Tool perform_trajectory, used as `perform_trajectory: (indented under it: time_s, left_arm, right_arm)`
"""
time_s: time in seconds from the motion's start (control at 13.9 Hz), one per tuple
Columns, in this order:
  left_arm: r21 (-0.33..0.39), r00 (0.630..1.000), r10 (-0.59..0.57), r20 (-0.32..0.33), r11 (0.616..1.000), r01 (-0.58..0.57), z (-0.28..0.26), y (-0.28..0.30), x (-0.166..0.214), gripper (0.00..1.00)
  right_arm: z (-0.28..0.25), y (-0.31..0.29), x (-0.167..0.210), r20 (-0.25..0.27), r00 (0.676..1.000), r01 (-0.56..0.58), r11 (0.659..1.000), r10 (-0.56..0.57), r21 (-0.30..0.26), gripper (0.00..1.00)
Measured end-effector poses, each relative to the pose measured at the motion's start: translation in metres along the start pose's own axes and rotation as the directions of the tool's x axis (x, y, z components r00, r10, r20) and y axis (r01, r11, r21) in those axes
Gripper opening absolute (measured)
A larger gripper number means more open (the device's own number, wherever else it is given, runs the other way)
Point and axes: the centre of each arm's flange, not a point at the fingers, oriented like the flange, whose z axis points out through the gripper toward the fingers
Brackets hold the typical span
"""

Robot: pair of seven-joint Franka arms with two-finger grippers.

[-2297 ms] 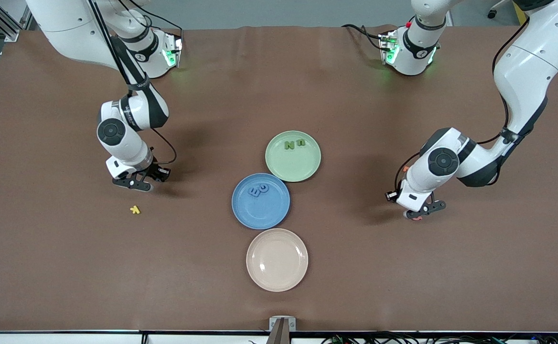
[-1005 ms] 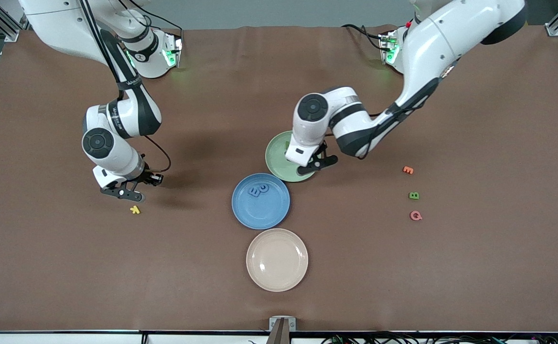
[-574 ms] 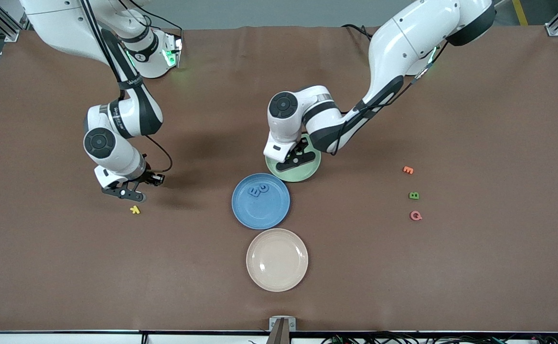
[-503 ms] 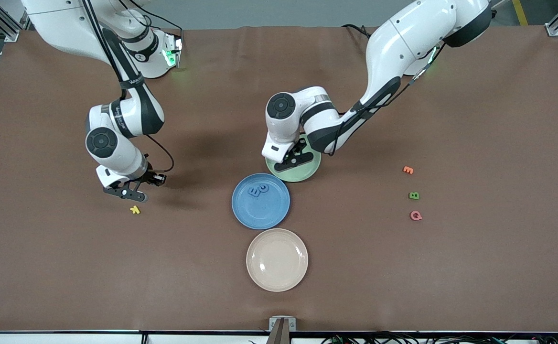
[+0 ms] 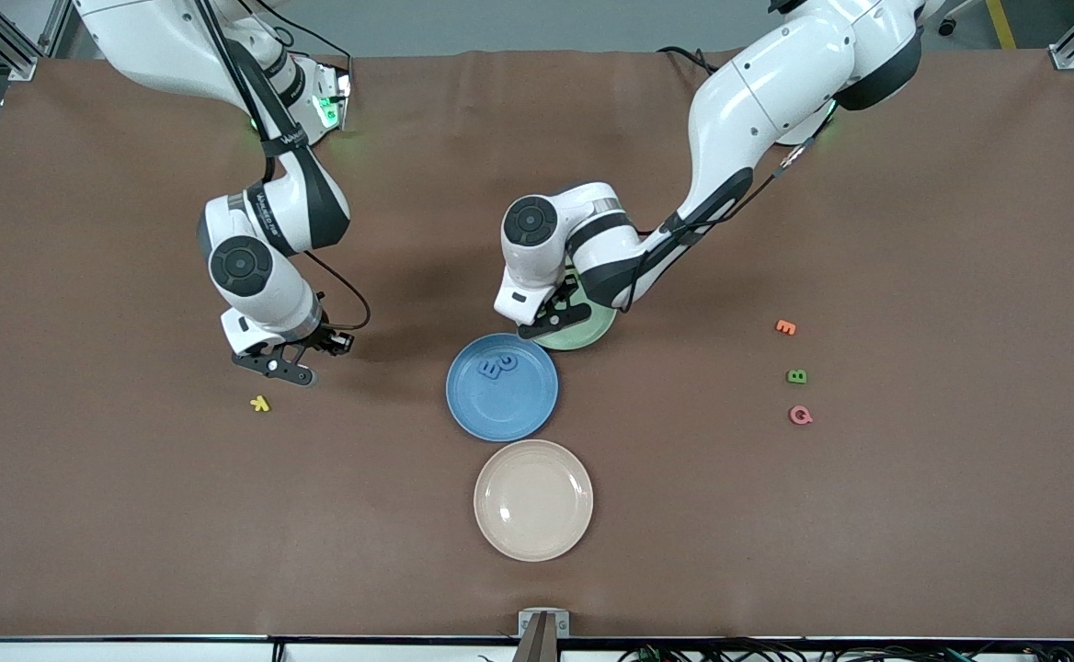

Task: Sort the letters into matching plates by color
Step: 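Place the p on the green plate while the right gripper carries the x, then release the x into the blue plate while the left gripper reaches the green B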

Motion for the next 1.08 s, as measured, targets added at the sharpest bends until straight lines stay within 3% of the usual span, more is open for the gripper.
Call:
perform_trajectory:
  time_s: [0.22,0.57,0.65,0.86,1.08]
  left_arm:
    - [0.0,1.0,-0.003,-0.006,1.0,0.003,0.001,0.0,0.002,0.31]
    - [-0.026,1.0,-0.025,-0.018,0.999,0.024,-0.014,0.003,0.015,0.81]
    - [-0.035,0.999,-0.037,-0.018,0.999,0.036,-0.021,0.003,0.021,0.85]
    - [-0.06,0.998,-0.059,-0.031,0.997,0.057,-0.047,-0.009,0.051,0.85]
    - [-0.052,1.0,-0.015,0.007,0.999,0.016,-0.07,-0.038,0.085,0.85]
  right_arm:
    - [-0.005,-0.008,-0.002,-0.009,0.999,-0.032,0.999,0.032,0.006,0.27]
    - [-0.055,-0.108,-0.037,-0.024,0.983,-0.179,0.984,0.18,0.006,0.27]
    - [-0.063,-0.132,-0.042,-0.024,0.976,-0.215,0.977,0.215,0.018,0.27]
    - [-0.061,-0.198,-0.049,-0.018,0.95,-0.31,0.949,0.312,0.065,0.27]
    - [-0.041,-0.237,-0.04,-0.02,0.925,-0.376,0.922,0.379,0.087,0.27]
